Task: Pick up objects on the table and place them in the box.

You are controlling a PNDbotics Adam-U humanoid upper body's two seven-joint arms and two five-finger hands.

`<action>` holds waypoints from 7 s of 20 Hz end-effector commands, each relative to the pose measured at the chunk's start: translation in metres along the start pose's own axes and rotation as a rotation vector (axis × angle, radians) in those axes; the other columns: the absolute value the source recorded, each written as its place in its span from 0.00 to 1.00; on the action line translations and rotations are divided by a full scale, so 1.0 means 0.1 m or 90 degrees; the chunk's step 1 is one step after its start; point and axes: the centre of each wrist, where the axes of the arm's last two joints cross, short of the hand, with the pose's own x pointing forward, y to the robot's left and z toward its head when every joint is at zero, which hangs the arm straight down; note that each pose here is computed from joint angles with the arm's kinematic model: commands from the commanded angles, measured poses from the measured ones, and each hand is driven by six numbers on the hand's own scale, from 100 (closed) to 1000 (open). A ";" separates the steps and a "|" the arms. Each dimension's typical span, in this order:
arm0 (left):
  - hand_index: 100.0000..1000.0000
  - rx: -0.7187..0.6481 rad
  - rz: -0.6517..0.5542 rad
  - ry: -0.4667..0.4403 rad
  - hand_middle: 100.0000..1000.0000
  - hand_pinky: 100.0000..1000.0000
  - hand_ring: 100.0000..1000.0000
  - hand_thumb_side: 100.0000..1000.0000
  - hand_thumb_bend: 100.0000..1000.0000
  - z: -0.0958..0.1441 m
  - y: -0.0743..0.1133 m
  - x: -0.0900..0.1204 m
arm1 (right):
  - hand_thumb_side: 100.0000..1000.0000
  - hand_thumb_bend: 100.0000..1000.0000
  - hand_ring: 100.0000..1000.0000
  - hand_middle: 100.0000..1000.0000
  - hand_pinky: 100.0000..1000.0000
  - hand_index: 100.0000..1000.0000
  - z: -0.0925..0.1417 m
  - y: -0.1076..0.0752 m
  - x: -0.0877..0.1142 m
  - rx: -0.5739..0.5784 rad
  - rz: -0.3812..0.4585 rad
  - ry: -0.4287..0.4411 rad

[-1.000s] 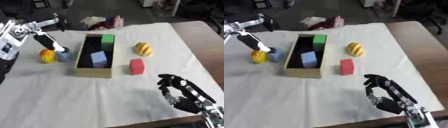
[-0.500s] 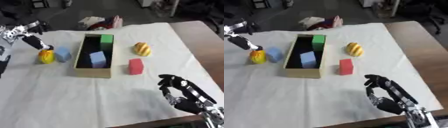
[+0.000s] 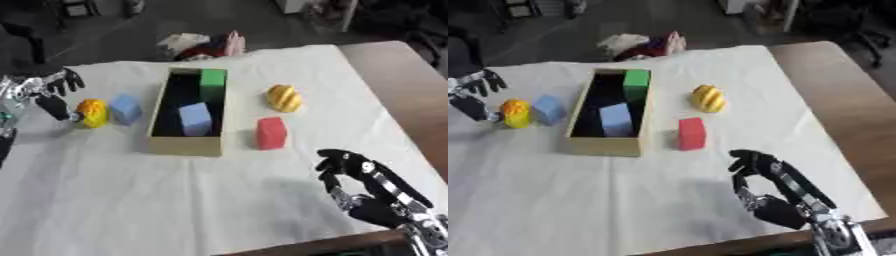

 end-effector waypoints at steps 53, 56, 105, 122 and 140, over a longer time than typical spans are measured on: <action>0.77 0.157 0.032 -0.234 0.63 0.67 0.60 0.14 0.56 -0.01 0.46 0.85 | 0.38 0.00 0.62 0.63 0.74 0.87 -0.06 -0.07 0.07 0.002 0.009 -0.023; 0.78 0.118 0.054 -0.185 0.64 0.67 0.60 0.14 0.56 -0.01 0.47 0.64 | 0.38 0.00 0.62 0.63 0.74 0.87 -0.05 -0.07 0.07 0.003 0.009 -0.022; 0.72 0.128 0.073 -0.355 0.52 0.61 0.51 0.03 0.46 -0.02 0.42 1.53 | 0.39 0.00 0.62 0.63 0.74 0.87 -0.08 -0.06 0.07 0.013 0.005 -0.029; 0.75 0.298 0.215 -0.395 0.58 0.63 0.55 0.29 0.68 0.51 0.76 0.96 | 0.37 0.00 0.62 0.63 0.75 0.87 -0.13 -0.28 0.14 -0.004 0.058 -0.039; 0.73 0.326 0.556 -0.411 0.57 0.61 0.56 0.31 0.63 1.43 -0.57 0.86 | 0.26 0.03 0.77 0.79 0.79 0.94 -0.85 -1.57 0.34 0.109 0.350 -0.004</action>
